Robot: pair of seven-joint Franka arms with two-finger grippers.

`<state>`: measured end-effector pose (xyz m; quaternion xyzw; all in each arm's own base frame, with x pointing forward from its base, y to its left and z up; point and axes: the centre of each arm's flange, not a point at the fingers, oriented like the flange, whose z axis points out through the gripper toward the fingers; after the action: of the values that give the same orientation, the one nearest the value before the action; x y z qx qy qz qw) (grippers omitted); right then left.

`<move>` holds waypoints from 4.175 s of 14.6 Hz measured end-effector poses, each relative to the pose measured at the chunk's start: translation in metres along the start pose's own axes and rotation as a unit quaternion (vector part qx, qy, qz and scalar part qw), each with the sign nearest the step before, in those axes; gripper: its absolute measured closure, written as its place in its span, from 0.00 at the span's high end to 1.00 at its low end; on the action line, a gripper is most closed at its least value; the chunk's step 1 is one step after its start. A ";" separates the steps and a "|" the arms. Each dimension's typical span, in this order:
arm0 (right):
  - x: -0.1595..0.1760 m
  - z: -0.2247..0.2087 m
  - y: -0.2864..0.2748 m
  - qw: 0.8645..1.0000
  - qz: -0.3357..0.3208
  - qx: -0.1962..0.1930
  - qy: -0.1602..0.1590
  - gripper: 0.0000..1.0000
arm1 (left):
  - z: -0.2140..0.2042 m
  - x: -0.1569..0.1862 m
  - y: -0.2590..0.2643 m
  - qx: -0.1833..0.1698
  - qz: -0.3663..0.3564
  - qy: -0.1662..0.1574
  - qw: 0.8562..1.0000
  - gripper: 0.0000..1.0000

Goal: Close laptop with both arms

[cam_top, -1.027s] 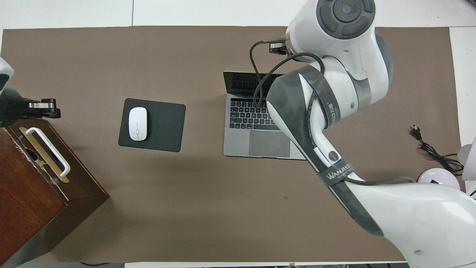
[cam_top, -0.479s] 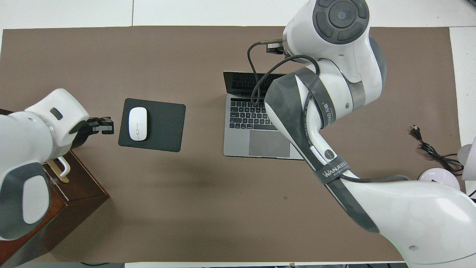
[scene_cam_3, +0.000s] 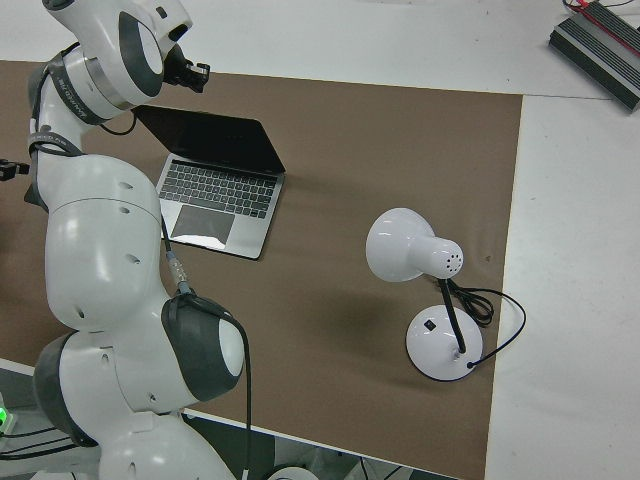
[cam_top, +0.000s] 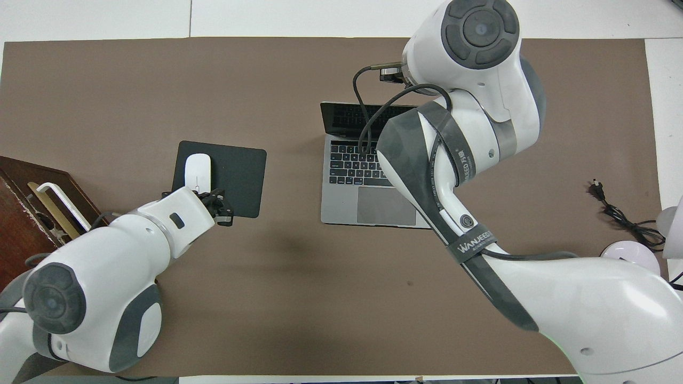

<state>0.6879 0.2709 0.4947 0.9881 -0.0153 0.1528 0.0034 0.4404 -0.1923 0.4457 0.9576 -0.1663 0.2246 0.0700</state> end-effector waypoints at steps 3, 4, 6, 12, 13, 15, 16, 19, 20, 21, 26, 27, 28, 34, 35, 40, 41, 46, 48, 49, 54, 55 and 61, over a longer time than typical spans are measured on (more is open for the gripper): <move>-0.001 0.005 0.000 1.000 -0.001 0.000 0.000 0.01 | 0.024 -0.013 0.032 -0.016 0.019 0.024 0.999 0.01; -0.002 0.006 0.000 1.000 -0.001 0.000 0.000 0.01 | 0.034 -0.016 0.047 -0.024 0.021 0.034 0.999 0.01; -0.002 0.010 0.002 1.000 0.000 0.002 0.003 0.01 | 0.057 -0.021 0.070 -0.037 0.026 0.051 0.998 0.01; -0.006 0.021 0.005 1.000 0.000 0.002 0.004 0.01 | 0.082 -0.032 0.100 -0.053 0.050 0.069 0.995 0.01; -0.006 0.021 0.006 1.000 0.000 0.002 0.004 0.01 | 0.084 -0.034 0.105 -0.056 0.054 0.075 0.994 0.01; -0.007 0.021 0.009 1.000 0.001 0.001 0.004 0.01 | 0.090 -0.037 0.112 -0.061 0.060 0.082 0.993 0.01; -0.007 0.023 0.010 1.000 0.002 0.001 0.004 0.01 | 0.096 -0.039 0.114 -0.062 0.061 0.088 0.992 0.01; -0.007 0.025 0.012 1.000 0.003 0.001 0.004 0.01 | 0.123 -0.053 0.125 -0.071 0.069 0.116 0.988 0.01; -0.007 0.025 0.012 1.000 0.003 0.001 0.004 0.01 | 0.134 -0.059 0.127 -0.073 0.071 0.122 0.987 0.01; -0.008 0.026 0.013 1.000 0.003 0.001 0.004 0.01 | 0.144 -0.064 0.128 -0.073 0.072 0.125 0.987 0.01; -0.008 0.025 0.013 1.000 0.003 0.001 0.004 0.01 | 0.165 -0.063 0.141 -0.079 0.080 0.128 0.985 0.01; -0.008 0.025 0.013 1.000 0.003 0.001 0.003 0.01 | 0.166 -0.063 0.145 -0.081 0.082 0.129 0.985 0.01; -0.009 0.025 0.014 1.000 0.003 0.001 0.003 0.01 | 0.166 -0.063 0.148 -0.083 0.084 0.128 0.985 0.01; -0.010 0.029 0.018 1.000 0.008 0.002 -0.003 0.01 | 0.171 -0.069 0.153 -0.085 0.087 0.121 0.985 0.01; -0.010 0.029 0.018 1.000 0.011 0.005 -0.005 0.01 | 0.172 -0.071 0.153 -0.084 0.087 0.119 0.986 0.01; -0.011 0.029 0.018 1.000 0.014 0.010 -0.008 0.01 | 0.174 -0.074 0.152 -0.084 0.087 0.117 0.986 0.01; -0.011 0.029 0.018 1.000 0.014 0.010 -0.008 0.01 | 0.174 -0.074 0.152 -0.084 0.087 0.117 0.986 0.01; -0.013 0.028 0.016 1.000 0.014 0.011 -0.014 0.01 | 0.174 -0.074 0.151 -0.084 0.087 0.118 0.986 0.01; -0.017 0.028 0.013 0.999 0.017 0.014 -0.028 0.01 | 0.174 -0.075 0.151 -0.083 0.087 0.118 0.986 0.01; -0.020 0.027 0.013 0.999 0.017 0.012 -0.036 0.01 | 0.173 -0.075 0.151 -0.083 0.087 0.118 0.986 0.01; -0.037 0.021 0.005 0.996 0.011 0.007 -0.085 0.01 | 0.173 -0.075 0.150 -0.083 0.089 0.119 0.985 0.01; -0.042 0.020 0.000 0.995 0.011 0.013 -0.095 0.01 | 0.173 -0.076 0.150 -0.083 0.091 0.119 0.985 0.01; -0.068 0.028 -0.003 0.989 0.016 0.022 -0.144 0.01 | 0.173 -0.076 0.150 -0.081 0.106 0.121 0.984 0.01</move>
<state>0.6320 0.2755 0.4477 0.9993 -0.0282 0.0093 -0.0234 0.3944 -0.3474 0.2660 0.8917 -0.2747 0.3303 0.1428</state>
